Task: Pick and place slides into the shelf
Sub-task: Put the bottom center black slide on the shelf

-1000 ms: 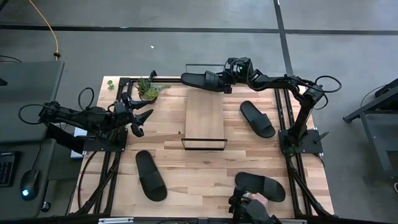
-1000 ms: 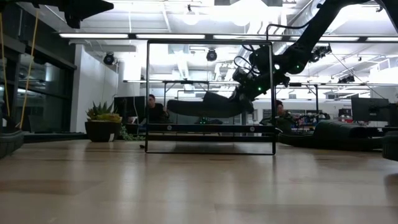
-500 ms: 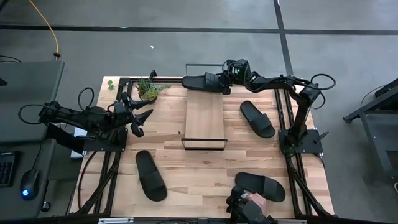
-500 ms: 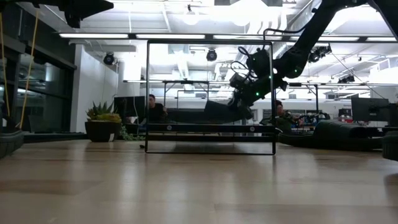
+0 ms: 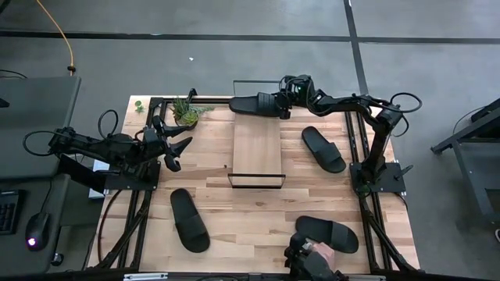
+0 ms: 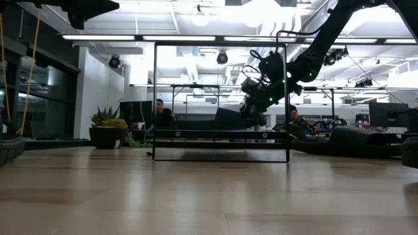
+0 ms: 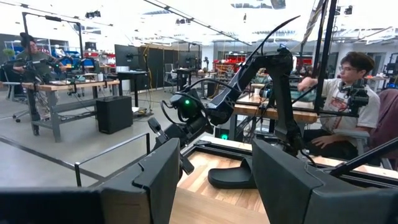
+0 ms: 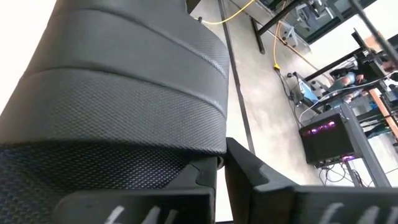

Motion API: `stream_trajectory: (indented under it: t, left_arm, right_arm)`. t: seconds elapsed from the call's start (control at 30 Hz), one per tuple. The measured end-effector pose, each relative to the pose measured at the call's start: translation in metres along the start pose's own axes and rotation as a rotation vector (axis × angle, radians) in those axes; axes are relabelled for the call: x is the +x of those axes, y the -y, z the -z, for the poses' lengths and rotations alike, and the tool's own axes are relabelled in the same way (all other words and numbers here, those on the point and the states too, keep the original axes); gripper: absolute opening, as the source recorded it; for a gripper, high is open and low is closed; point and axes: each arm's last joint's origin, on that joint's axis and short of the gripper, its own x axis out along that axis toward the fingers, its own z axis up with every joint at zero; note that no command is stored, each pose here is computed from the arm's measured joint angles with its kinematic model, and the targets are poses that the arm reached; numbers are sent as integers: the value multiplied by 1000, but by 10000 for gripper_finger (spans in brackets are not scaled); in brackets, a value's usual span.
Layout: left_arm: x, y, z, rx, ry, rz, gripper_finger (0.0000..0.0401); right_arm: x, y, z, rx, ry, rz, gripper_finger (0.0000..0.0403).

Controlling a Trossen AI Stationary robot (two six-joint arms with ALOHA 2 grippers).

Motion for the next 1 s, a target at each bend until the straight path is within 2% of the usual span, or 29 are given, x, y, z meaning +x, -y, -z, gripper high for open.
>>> stream_trajectory:
  t: [0.83,1.0]
  left_arm:
    - [0,0,0,0,0,0,184]
    - [0,0,0,0,0,0,184]
  right_arm:
    - [0,-1,0,-5,-1,-12,1]
    - [0,-1,0,-9,2,-14,26]
